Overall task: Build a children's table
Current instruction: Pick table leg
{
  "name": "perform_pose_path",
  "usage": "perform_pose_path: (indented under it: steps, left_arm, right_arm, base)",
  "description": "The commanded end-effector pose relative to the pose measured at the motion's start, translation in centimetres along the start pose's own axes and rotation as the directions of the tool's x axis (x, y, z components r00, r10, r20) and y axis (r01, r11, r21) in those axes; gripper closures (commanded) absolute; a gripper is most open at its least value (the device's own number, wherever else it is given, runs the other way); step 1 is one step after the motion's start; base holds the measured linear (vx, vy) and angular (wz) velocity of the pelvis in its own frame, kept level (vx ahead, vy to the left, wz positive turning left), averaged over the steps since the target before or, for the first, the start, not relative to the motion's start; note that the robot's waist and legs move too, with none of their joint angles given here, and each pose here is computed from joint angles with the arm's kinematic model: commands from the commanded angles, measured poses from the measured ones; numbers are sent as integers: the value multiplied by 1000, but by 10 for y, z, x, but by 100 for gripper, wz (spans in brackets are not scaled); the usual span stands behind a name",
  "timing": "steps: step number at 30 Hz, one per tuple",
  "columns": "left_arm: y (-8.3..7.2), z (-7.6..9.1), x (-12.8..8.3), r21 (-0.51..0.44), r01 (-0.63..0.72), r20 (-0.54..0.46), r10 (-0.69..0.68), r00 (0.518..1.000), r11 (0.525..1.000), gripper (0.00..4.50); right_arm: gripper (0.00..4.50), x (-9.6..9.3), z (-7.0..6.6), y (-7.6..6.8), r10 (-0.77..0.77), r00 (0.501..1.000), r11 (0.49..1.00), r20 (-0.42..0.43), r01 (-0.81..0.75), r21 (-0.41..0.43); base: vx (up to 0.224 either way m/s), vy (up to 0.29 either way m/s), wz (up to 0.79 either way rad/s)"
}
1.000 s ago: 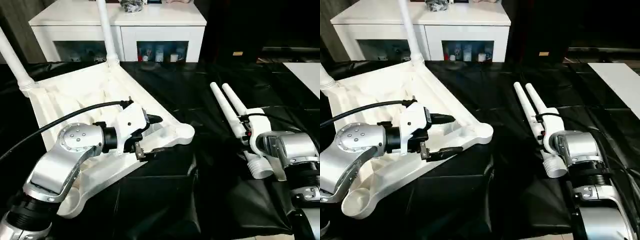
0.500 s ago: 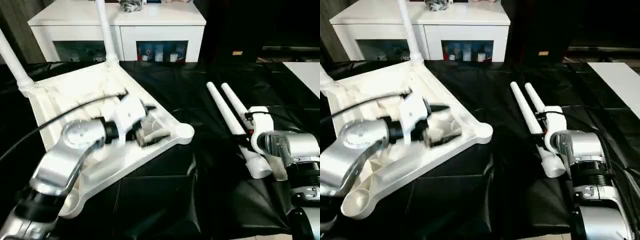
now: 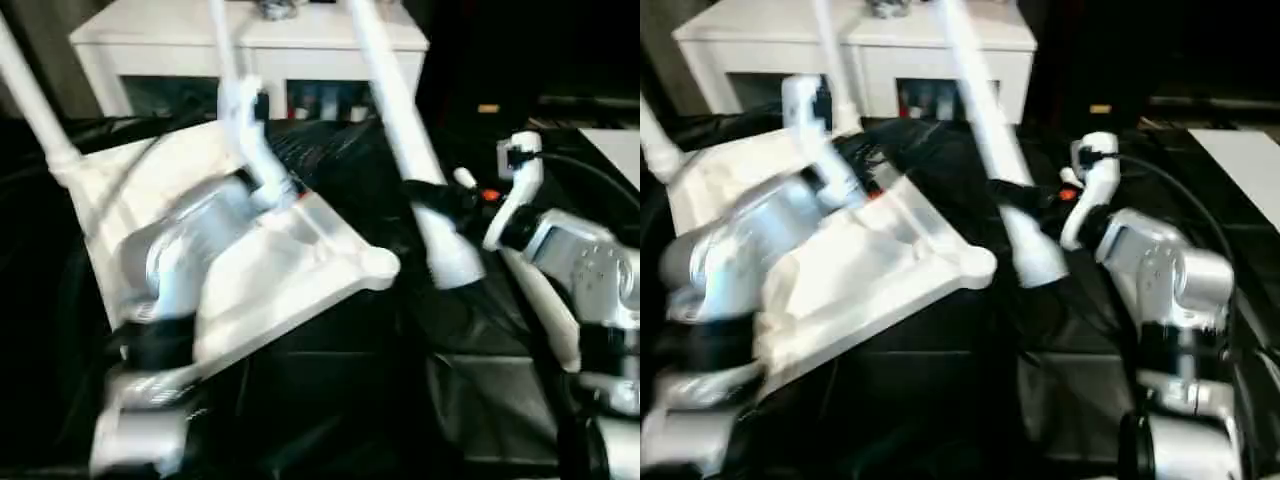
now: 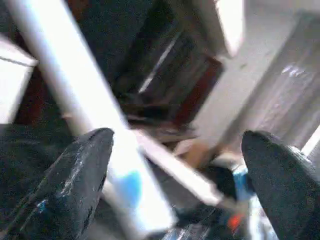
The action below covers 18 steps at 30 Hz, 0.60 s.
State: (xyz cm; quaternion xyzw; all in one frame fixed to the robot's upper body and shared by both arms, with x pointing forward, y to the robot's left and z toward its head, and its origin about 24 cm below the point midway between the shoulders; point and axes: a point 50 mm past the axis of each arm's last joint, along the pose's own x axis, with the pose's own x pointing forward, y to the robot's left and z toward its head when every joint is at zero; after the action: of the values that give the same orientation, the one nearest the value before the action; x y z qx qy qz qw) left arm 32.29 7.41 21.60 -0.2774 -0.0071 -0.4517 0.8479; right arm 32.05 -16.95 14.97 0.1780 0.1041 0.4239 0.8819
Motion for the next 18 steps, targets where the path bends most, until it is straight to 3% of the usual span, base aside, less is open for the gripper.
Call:
perform_pose_path:
  steps: [1, 10, 13, 16, 18]
  left_arm:
    - [-2, 1, 3, -32, 6, -12, -6, 1000, 999, 0]
    - [9, -8, 6, -28, -152, -107, 148, 983, 988, 0]
    - [10, -7, 7, -39, -163, -90, 159, 983, 986, 0]
    - [12, -4, 8, -36, -182, -67, 180, 981, 983, 0]
    - [13, -4, 8, -39, -191, -68, 188, 980, 981, 0]
  right_arm:
    - [272, -1, 7, 11, 69, 997, 997, 34, -69, -23]
    - [272, 1, 9, 26, 163, 986, 986, 35, -161, -42]
    - [272, 3, 5, 29, 157, 988, 985, 1, -157, -70]
    - [272, 15, -11, 27, 29, 992, 966, -123, -59, -250]
    - [272, 19, -14, 28, 1, 991, 956, -136, -41, -291]
  base:
    - [0, 0, 0]
    - [0, 0, 0]
    - [0, 0, 0]
    - [0, 0, 0]
    - [0, 0, 0]
